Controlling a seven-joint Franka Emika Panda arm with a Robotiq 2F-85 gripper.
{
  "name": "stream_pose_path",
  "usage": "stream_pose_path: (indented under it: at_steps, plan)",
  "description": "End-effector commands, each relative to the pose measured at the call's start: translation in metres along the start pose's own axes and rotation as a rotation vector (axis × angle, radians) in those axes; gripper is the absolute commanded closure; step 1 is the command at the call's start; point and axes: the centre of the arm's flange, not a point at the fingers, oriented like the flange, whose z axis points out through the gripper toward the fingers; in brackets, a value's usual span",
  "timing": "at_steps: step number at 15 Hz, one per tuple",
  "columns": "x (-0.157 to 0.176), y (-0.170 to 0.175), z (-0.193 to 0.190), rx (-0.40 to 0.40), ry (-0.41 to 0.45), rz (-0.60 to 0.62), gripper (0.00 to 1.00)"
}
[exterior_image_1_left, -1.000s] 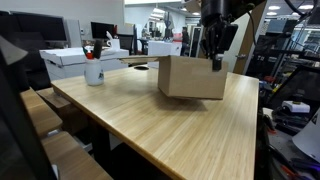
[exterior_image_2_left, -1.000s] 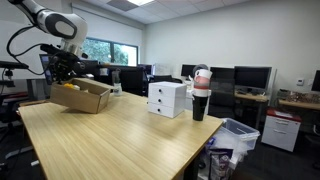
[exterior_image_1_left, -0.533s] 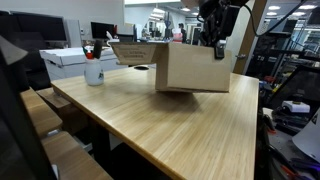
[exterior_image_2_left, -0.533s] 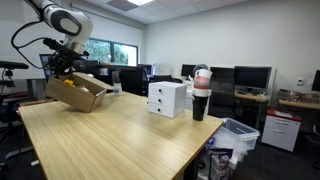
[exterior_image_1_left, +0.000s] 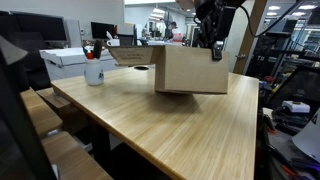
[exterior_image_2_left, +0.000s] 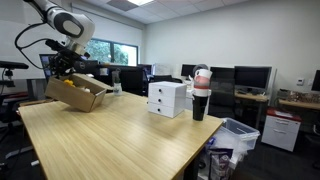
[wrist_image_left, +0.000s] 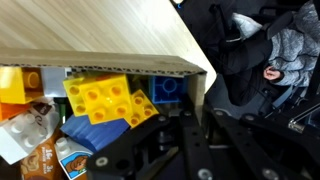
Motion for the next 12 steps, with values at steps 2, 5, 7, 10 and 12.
stream_pose_path:
  at_steps: [2,5,7,10,12]
  plan:
    - [0.005,0.002,0.005,-0.002,-0.025,-0.030,0.94]
    - [0.005,0.001,0.008,-0.017,-0.032,-0.041,0.94]
    - [0.006,0.001,0.011,-0.014,-0.041,-0.060,0.94]
    - [0.005,-0.002,0.018,-0.074,-0.066,-0.083,0.94]
    - [0.006,-0.002,0.018,-0.063,-0.080,-0.092,0.94]
